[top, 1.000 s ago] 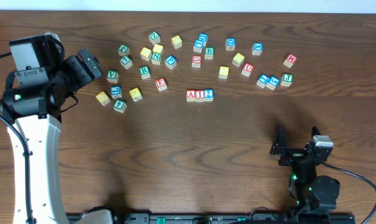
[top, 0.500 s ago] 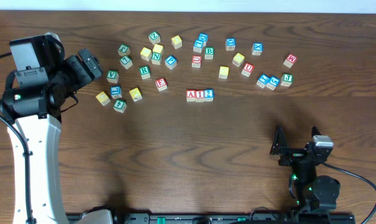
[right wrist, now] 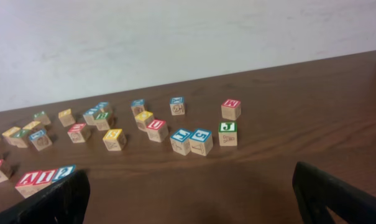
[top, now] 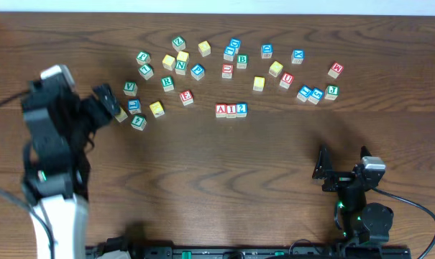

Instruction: Spell out AI2

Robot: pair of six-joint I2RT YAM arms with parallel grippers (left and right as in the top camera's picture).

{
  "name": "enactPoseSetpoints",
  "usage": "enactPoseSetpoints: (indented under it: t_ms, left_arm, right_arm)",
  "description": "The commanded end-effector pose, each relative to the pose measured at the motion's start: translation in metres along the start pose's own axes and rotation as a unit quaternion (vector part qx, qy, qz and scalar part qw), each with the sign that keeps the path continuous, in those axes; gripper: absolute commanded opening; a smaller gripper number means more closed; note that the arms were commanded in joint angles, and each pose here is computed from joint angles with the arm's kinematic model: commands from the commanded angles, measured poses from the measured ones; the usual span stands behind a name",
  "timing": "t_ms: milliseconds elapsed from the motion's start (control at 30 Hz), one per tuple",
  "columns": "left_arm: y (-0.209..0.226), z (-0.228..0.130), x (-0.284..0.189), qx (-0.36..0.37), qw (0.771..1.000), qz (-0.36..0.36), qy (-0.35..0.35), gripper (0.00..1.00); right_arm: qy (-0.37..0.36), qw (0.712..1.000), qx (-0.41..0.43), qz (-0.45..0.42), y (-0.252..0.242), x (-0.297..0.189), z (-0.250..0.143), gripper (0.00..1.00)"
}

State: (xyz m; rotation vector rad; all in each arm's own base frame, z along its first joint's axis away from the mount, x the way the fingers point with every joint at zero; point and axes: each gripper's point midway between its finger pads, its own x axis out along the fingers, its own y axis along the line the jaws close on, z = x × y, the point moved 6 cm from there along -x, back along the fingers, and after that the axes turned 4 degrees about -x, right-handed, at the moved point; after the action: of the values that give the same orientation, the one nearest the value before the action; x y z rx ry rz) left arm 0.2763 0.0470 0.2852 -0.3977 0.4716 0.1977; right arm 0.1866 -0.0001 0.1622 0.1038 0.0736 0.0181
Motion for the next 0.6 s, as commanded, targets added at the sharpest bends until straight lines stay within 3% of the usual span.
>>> enactPoseSetpoints:
  t_ms: [0, 300, 567]
  left_arm:
    - [0.011, -0.026, -0.007, 0.048, 0.998, -0.001, -0.039, 0.97]
    - [0.026, -0.088, -0.02, 0.112, 0.977, -0.043, -0.175, 0.97]
    - [0.038, -0.127, -0.021, 0.173, 0.961, -0.043, -0.213, 0.98]
  right_arm:
    - [-0.001, 1.0, -0.005, 0.001, 0.0, 0.0, 0.0, 0.99]
    - [-0.001, 1.0, -0.005, 0.001, 0.0, 0.0, 0.0, 0.99]
    - [-0.001, 1.0, -0.005, 0.001, 0.0, 0.0, 0.0, 0.99]
